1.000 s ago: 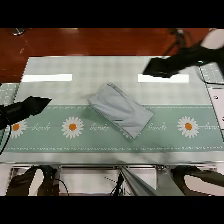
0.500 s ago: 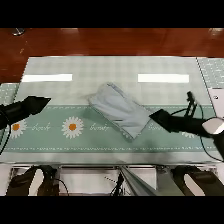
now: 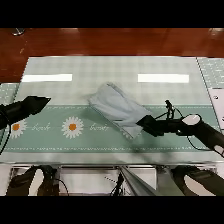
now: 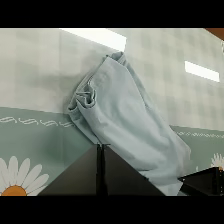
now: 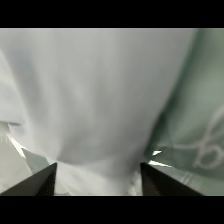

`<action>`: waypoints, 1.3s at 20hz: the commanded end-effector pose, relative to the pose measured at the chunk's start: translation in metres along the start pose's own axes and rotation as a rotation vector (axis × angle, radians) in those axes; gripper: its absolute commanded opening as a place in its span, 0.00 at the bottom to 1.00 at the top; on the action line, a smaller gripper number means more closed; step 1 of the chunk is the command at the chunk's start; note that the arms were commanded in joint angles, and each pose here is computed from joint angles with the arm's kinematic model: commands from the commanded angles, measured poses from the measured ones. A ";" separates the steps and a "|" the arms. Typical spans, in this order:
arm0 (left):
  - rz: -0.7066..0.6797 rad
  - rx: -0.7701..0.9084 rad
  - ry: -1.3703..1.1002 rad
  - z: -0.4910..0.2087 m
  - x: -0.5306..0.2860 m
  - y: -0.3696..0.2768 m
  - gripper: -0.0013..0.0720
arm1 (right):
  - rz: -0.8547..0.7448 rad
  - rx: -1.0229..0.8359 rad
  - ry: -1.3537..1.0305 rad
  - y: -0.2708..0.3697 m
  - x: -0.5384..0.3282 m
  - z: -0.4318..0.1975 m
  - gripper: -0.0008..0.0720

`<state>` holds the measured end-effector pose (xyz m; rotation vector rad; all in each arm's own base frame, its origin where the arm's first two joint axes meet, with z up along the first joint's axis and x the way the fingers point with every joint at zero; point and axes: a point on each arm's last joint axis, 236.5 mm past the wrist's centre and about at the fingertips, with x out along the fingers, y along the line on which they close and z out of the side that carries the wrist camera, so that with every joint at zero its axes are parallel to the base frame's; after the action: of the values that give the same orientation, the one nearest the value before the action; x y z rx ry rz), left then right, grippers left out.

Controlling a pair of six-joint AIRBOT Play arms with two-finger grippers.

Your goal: Fold the shirts.

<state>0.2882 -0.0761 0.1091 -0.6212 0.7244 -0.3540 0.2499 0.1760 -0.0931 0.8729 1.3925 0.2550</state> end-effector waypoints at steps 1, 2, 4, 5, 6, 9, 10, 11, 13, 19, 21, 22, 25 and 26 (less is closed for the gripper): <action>0.000 -0.002 0.000 0.000 0.000 0.000 0.04 | 0.030 -0.029 0.047 0.013 0.016 0.013 0.48; 0.000 -0.001 0.000 0.000 0.000 0.000 0.04 | 0.056 -0.092 0.067 0.025 0.018 0.016 0.06; 0.001 -0.001 0.000 0.000 0.000 0.000 0.04 | 0.117 -0.218 0.065 0.065 0.006 0.032 0.06; 0.000 -0.001 0.000 0.000 0.000 0.000 0.04 | 0.148 -0.283 0.051 0.091 -0.006 0.043 0.06; 0.000 -0.001 0.000 0.000 0.000 0.000 0.04 | 0.178 -0.358 0.028 0.122 -0.023 0.056 0.06; 0.001 -0.001 0.000 0.000 0.000 0.000 0.04 | 0.283 -0.595 -0.021 0.221 -0.094 0.071 0.06; 0.000 -0.001 0.000 0.000 0.000 0.000 0.04 | 0.266 -0.657 -0.054 0.240 -0.115 0.076 0.06; 0.000 -0.001 0.000 0.000 0.000 0.000 0.04 | 0.224 -0.701 -0.103 0.252 -0.136 0.085 0.06; 0.000 -0.001 0.000 0.000 0.000 0.000 0.04 | 0.108 -0.746 -0.231 0.264 -0.177 0.111 0.06; 0.006 -0.028 0.027 -0.013 0.006 0.009 0.04 | 0.048 -0.656 -0.394 0.254 -0.276 0.147 0.06; 0.009 -0.044 0.043 -0.020 0.009 0.013 0.04 | 0.008 -0.593 -0.405 0.231 -0.299 0.155 0.06; 0.009 -0.046 0.044 -0.021 0.009 0.014 0.04 | -0.010 -0.551 -0.409 0.217 -0.310 0.160 0.06; -0.008 -0.056 0.037 -0.019 0.009 0.010 0.04 | -0.071 -0.402 -0.410 0.164 -0.340 0.169 0.06; -0.014 -0.060 0.034 -0.019 0.009 0.008 0.04 | -0.088 -0.362 -0.403 0.148 -0.349 0.169 0.06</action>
<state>0.2819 -0.0797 0.0872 -0.6607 0.7704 -0.3499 0.4034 0.0360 0.2632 0.4632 0.8910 0.3433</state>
